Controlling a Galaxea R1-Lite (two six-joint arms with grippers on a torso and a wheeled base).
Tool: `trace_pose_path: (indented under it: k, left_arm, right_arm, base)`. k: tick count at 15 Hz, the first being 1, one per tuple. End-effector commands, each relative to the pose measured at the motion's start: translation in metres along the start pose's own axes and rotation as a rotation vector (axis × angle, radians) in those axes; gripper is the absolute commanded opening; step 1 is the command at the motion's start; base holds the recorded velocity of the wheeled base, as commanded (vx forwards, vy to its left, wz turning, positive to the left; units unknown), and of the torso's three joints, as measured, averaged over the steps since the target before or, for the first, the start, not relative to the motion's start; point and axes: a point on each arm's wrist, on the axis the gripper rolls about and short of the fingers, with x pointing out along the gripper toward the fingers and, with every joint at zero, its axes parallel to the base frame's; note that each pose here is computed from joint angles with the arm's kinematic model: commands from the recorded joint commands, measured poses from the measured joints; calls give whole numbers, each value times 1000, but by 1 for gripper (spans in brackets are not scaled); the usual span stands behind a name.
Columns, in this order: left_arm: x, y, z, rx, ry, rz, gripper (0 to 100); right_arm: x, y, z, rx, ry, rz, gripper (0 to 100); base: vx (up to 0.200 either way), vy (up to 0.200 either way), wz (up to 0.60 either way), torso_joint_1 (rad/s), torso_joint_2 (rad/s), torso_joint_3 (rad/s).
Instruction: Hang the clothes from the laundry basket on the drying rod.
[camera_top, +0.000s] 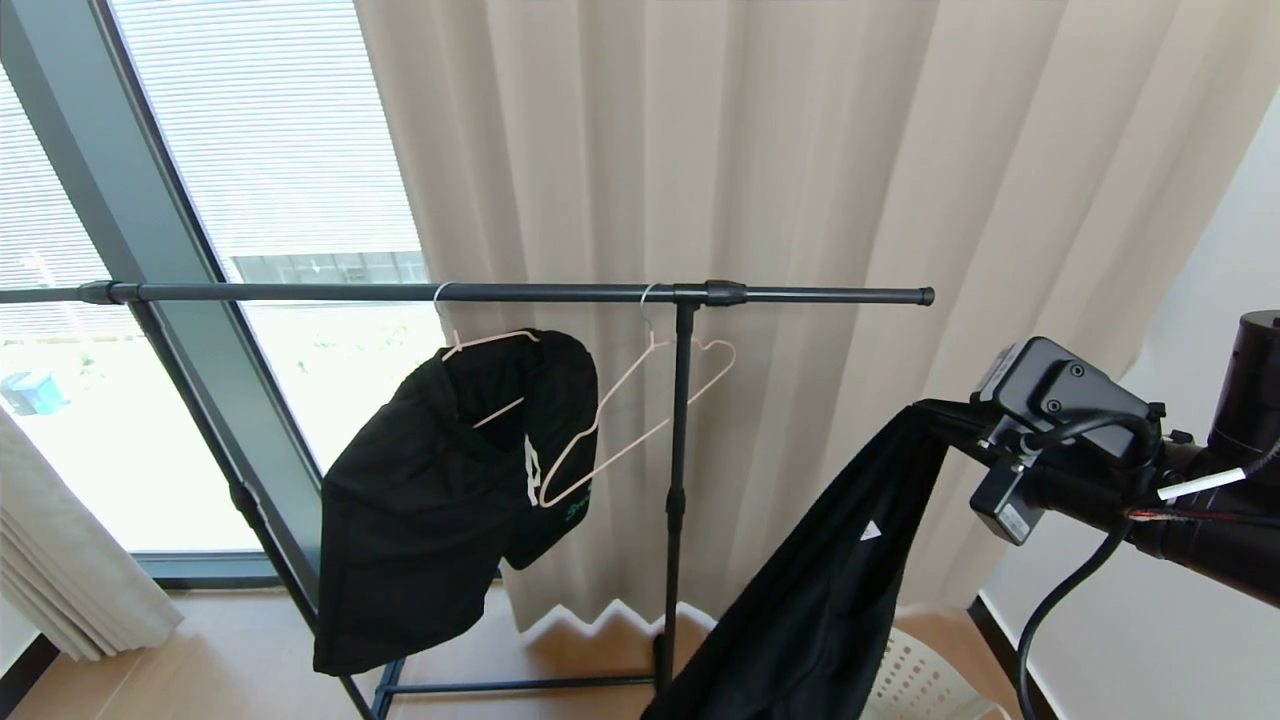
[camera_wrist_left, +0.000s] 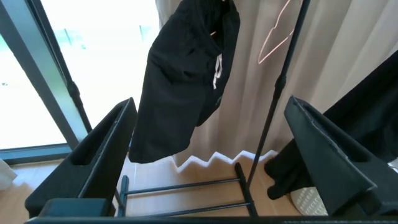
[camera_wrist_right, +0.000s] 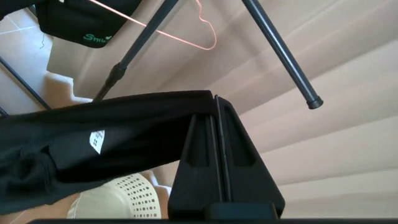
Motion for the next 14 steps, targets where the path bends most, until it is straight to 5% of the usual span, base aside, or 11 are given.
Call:
trace_pose_path:
  k: [1, 14]
  left_arm:
    - [0, 0, 0, 0, 0, 0, 100]
    - [0, 0, -1, 7, 3, -3, 100]
  right_arm:
    - [1, 0, 0, -1, 1, 1, 0]
    - [-1, -2, -1, 3, -21, -39, 0]
  base:
    - [0, 0, 0, 0, 0, 0]
    - [0, 0, 92, 1, 0, 0]
